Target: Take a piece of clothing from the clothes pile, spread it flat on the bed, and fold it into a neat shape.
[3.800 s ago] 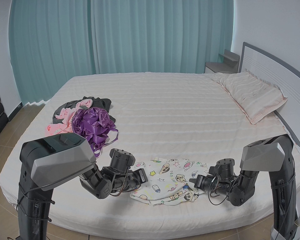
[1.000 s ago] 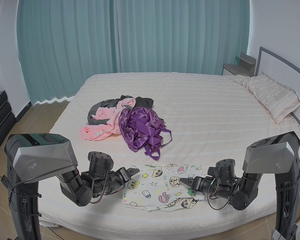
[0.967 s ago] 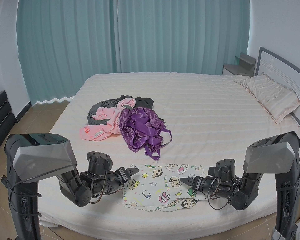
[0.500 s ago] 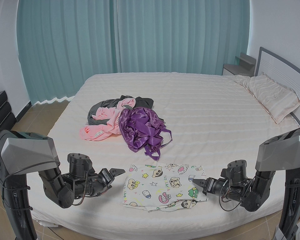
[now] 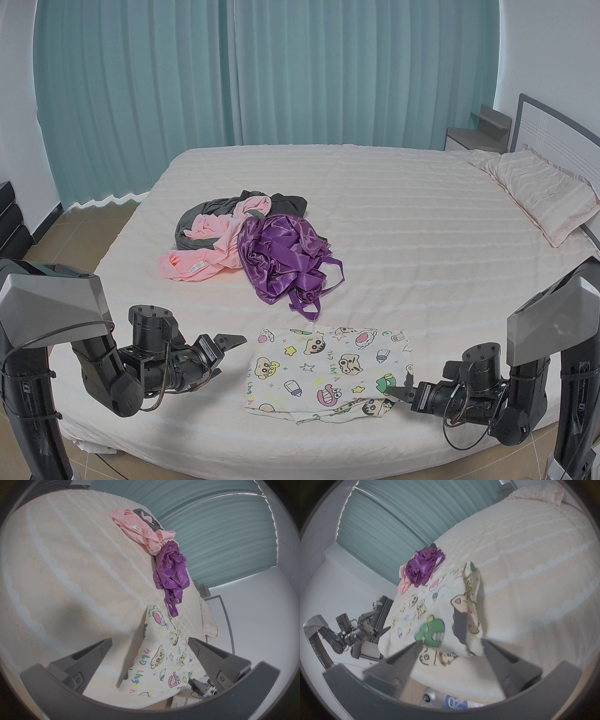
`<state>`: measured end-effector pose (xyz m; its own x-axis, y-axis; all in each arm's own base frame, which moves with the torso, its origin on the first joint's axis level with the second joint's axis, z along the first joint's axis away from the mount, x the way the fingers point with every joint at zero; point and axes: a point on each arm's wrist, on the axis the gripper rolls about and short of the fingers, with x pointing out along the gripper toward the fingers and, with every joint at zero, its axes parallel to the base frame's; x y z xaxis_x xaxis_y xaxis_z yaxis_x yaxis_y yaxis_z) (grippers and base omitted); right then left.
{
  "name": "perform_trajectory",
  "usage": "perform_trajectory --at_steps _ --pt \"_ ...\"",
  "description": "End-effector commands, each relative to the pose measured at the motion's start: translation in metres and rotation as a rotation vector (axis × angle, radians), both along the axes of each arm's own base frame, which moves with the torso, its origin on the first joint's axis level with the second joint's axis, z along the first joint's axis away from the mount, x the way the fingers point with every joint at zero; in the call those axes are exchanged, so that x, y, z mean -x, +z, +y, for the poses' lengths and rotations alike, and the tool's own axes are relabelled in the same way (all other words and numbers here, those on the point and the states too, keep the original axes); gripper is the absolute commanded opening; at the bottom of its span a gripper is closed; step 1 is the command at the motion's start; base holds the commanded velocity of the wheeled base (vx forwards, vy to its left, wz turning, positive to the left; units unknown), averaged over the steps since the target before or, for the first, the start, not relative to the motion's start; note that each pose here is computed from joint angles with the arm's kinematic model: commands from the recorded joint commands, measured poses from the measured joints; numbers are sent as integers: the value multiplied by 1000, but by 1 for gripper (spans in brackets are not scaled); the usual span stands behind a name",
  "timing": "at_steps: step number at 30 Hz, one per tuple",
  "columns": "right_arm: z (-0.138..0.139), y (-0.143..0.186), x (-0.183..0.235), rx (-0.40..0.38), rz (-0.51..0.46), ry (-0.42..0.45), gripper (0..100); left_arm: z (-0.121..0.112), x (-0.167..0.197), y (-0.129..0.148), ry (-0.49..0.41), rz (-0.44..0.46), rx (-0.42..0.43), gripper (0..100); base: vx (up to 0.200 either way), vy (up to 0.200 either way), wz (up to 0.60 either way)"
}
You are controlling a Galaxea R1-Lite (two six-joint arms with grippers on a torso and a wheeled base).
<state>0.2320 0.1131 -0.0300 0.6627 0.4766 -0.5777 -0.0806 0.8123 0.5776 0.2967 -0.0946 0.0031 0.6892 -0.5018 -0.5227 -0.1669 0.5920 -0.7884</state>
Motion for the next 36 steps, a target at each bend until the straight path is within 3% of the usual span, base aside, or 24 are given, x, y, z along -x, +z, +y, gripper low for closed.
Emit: perform_trajectory --at_steps 1,23,24,29,34,36 --pt "1 -6 7 15 40 28 0 0 0 0 -1 2 0 100 0 0 0" --pt "-27 -9 30 184 64 126 0 0 0 0 0 -3 -3 100 0 0 0" --pt "-27 -10 31 192 70 132 100 -1 0 0 -1 -3 -3 100 0 0 0" --pt "-29 -3 32 191 38 128 100 0 0 0 0 -3 -3 100 0 0 0" --pt "-33 22 20 154 -102 84 100 -1 0 0 0 -4 -4 100 0 0 0" --pt "-32 25 -4 136 -164 43 100 -1 0 0 0 -4 -4 100 0 0 0"
